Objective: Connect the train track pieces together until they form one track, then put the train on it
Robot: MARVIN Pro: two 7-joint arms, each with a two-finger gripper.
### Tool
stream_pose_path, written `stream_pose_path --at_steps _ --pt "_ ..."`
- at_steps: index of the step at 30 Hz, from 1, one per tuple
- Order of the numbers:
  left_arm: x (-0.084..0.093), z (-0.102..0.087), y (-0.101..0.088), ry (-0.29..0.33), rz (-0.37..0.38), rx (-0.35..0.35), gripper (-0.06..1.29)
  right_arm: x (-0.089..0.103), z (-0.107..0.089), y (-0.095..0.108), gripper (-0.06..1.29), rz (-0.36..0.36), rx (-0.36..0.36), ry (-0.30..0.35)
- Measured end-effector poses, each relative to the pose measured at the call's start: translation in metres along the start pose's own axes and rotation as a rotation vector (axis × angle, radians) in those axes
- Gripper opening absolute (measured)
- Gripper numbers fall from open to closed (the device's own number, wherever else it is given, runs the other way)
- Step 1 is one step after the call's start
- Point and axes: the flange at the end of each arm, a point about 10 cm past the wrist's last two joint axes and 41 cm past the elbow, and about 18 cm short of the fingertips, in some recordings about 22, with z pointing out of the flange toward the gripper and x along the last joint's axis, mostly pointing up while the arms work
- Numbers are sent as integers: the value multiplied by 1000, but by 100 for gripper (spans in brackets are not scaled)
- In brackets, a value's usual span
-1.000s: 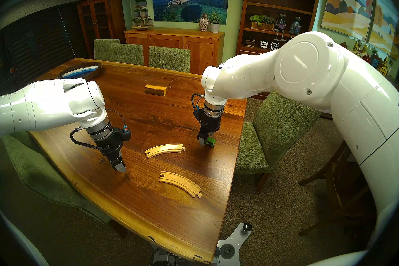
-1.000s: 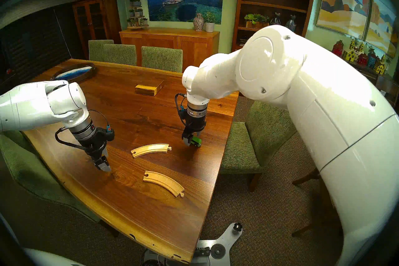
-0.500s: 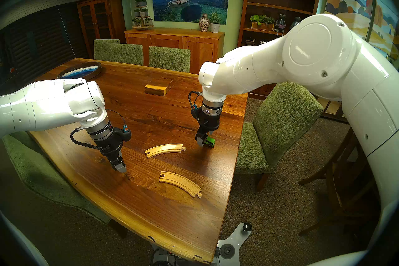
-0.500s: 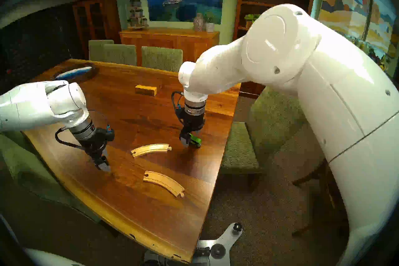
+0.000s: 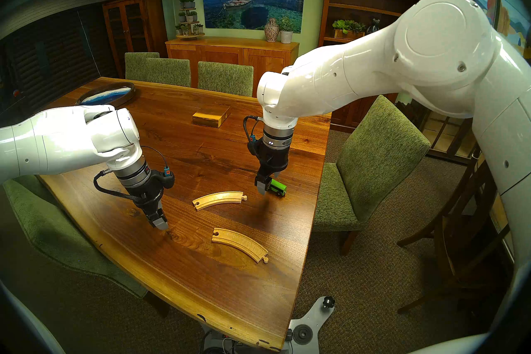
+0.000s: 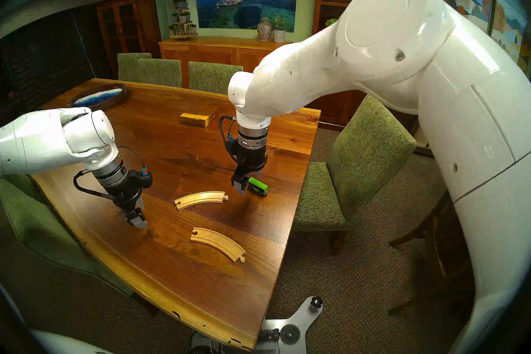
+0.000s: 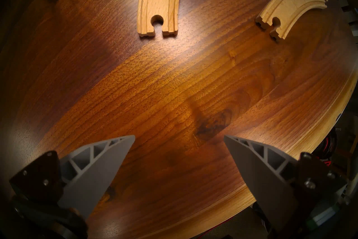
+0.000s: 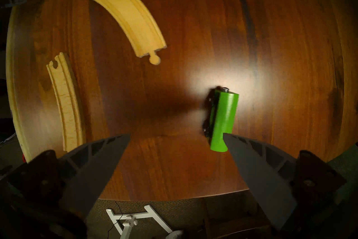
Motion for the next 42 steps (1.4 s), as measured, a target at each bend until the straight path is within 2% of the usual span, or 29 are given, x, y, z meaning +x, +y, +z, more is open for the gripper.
stream_pose_path --at_steps 4,10,18,31,36,42 --pt "0 0 0 0 0 -1 123 5 1 -26 121 -46 41 -16" --pt "0 1 0 -1 -1 -1 123 10 1 -76 121 -138 100 -58" --pt "0 1 0 -2 -1 -2 123 2 -3 -124 121 -220 128 -111" --pt "-1 1 0 -2 -1 -2 123 -32 -7 -171 121 -282 139 -149" --pt "-1 1 0 -2 -2 -2 123 -43 -4 -179 121 -289 139 -125" --pt "-1 1 0 -2 -2 -2 123 -52 1 -183 121 -275 121 -57"
